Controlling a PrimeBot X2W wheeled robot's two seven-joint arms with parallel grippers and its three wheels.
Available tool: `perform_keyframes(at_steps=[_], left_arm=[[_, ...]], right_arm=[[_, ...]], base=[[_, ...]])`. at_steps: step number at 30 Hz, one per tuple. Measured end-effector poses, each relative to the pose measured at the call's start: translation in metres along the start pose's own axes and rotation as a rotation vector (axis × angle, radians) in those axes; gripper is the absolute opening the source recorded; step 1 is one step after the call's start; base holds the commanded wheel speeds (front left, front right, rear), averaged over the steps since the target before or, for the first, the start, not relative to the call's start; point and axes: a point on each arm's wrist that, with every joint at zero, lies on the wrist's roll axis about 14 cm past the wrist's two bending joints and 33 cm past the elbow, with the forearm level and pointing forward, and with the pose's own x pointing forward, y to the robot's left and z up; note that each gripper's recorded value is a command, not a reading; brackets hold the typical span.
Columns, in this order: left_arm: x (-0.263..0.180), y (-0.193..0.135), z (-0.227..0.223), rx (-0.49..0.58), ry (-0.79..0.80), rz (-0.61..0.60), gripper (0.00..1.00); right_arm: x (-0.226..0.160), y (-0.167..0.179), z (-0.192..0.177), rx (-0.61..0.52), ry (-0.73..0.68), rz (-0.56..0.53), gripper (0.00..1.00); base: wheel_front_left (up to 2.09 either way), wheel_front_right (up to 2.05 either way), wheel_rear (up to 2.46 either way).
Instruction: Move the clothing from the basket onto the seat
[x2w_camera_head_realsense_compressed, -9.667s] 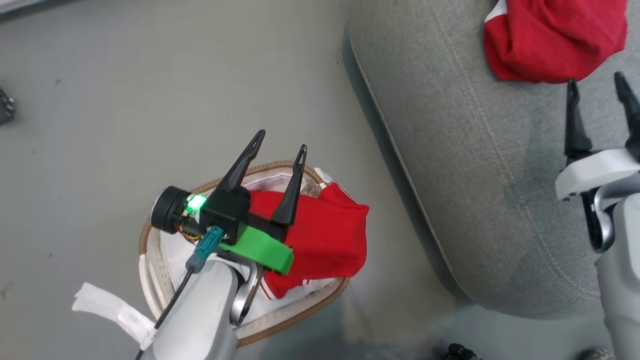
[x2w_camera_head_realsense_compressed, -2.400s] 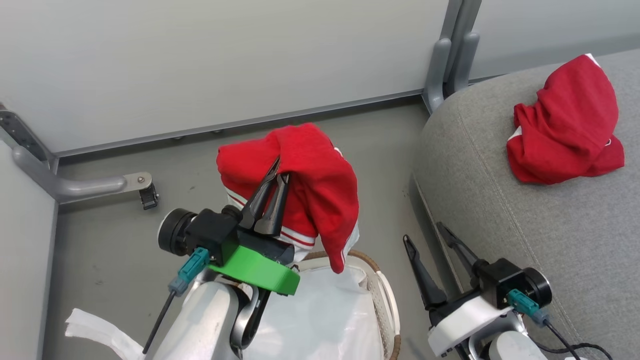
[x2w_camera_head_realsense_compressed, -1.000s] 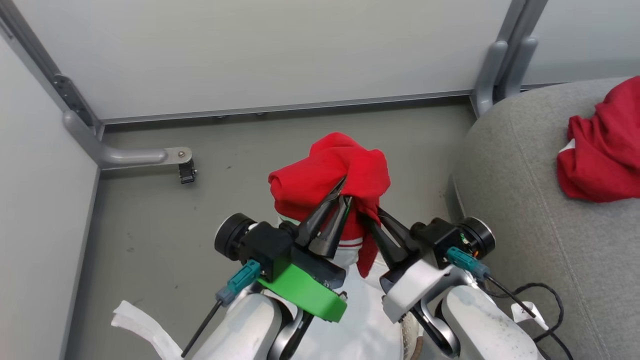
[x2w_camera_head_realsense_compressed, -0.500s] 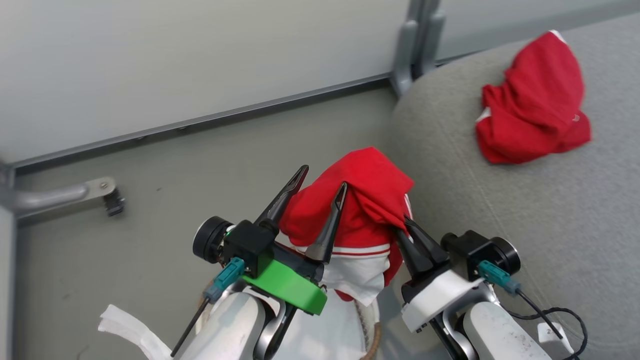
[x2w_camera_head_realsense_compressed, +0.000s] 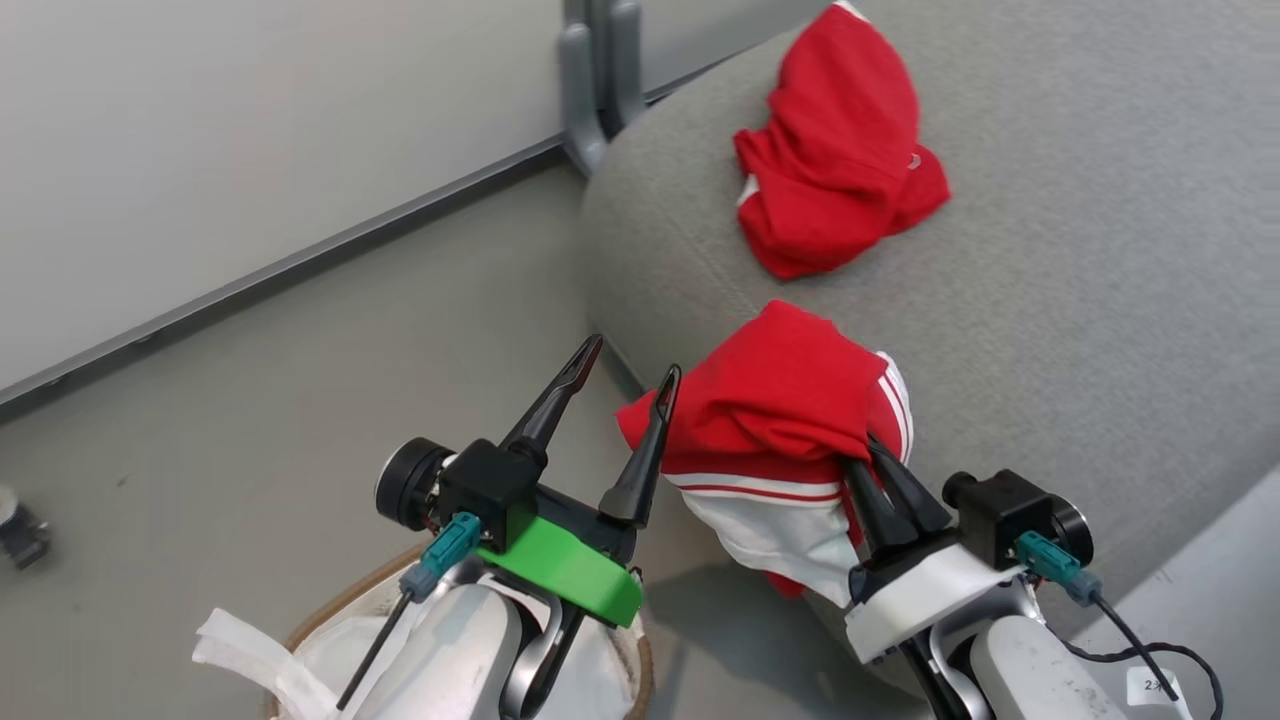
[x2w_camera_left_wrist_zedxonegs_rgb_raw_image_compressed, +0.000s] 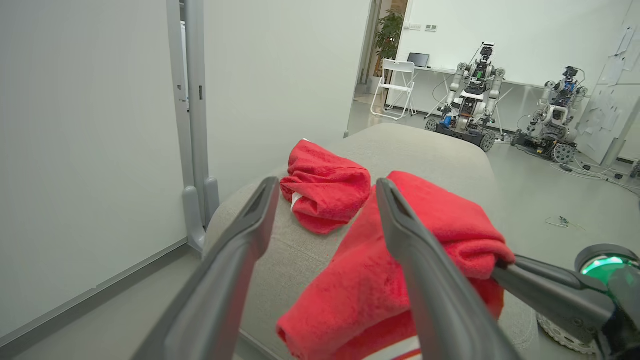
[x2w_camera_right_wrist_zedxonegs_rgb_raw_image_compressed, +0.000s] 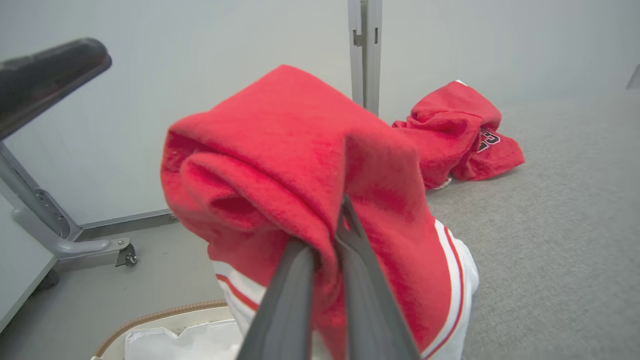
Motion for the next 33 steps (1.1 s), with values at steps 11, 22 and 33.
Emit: perform_keyframes(at_steps=[11, 22, 33], left_arm=[[0.022, -0.018, -0.025, -0.053, 0.037, -0.097, 1.00], [0.024, 0.016, -0.059, -0.079, 0.091, -0.052, 1.00], [0.012, 0.066, -0.081, -0.094, 0.120, 0.049, 1.00]], right_arm=[[0.001, -0.074, 0.036, -0.128, -0.061, -0.166, 0.00], [0.093, -0.105, 0.138, -0.421, -0.262, -0.094, 0.00], [0.176, -0.128, 0.146, -0.537, -0.260, -0.101, 0.00]], base=[[0.00, 0.00, 0.00], [0.00, 0.00, 0.00], [0.00, 0.00, 0.00]])
